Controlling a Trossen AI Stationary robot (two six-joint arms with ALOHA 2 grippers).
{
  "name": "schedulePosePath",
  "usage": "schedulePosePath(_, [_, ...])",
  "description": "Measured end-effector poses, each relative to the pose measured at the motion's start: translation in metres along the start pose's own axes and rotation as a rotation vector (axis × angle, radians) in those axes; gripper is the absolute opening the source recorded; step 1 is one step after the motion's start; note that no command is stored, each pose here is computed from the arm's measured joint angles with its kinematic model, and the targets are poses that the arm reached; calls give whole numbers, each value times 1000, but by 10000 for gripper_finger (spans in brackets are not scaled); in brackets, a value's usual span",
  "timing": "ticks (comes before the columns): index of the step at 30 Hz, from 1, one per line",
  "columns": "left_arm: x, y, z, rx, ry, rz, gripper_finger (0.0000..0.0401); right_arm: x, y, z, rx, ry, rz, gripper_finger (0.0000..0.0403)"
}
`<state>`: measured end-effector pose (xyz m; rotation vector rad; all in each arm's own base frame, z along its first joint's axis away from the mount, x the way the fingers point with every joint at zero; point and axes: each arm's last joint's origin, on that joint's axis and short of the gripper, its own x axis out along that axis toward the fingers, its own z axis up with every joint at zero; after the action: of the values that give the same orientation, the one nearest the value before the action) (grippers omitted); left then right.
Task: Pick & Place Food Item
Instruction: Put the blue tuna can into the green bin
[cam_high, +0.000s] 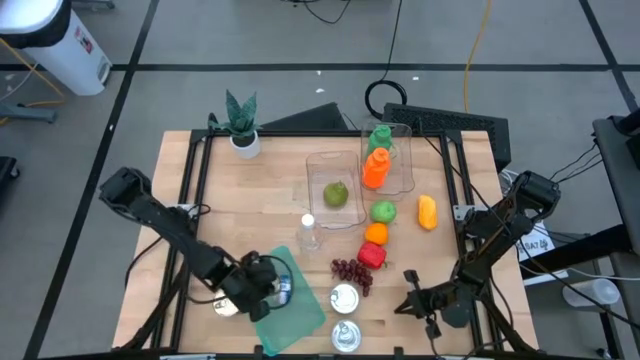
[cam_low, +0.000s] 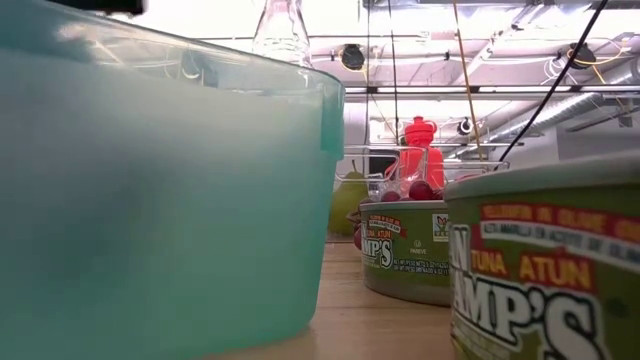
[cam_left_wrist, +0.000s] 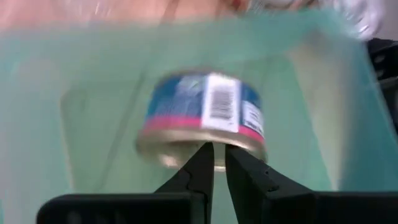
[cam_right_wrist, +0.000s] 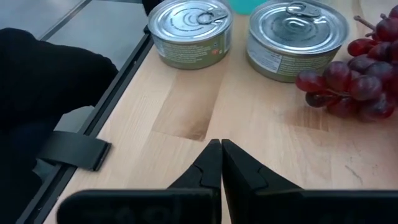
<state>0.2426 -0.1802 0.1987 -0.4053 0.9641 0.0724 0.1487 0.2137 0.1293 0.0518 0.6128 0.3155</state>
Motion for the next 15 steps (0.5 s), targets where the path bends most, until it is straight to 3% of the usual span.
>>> schedulePosePath(8, [9, -22, 34, 121, 69, 80, 49, 1, -1, 1, 1, 14, 13, 0])
schedulePosePath(15, [26, -11, 47, 109, 115, 175, 49, 1, -1, 0, 3, 15, 14, 0])
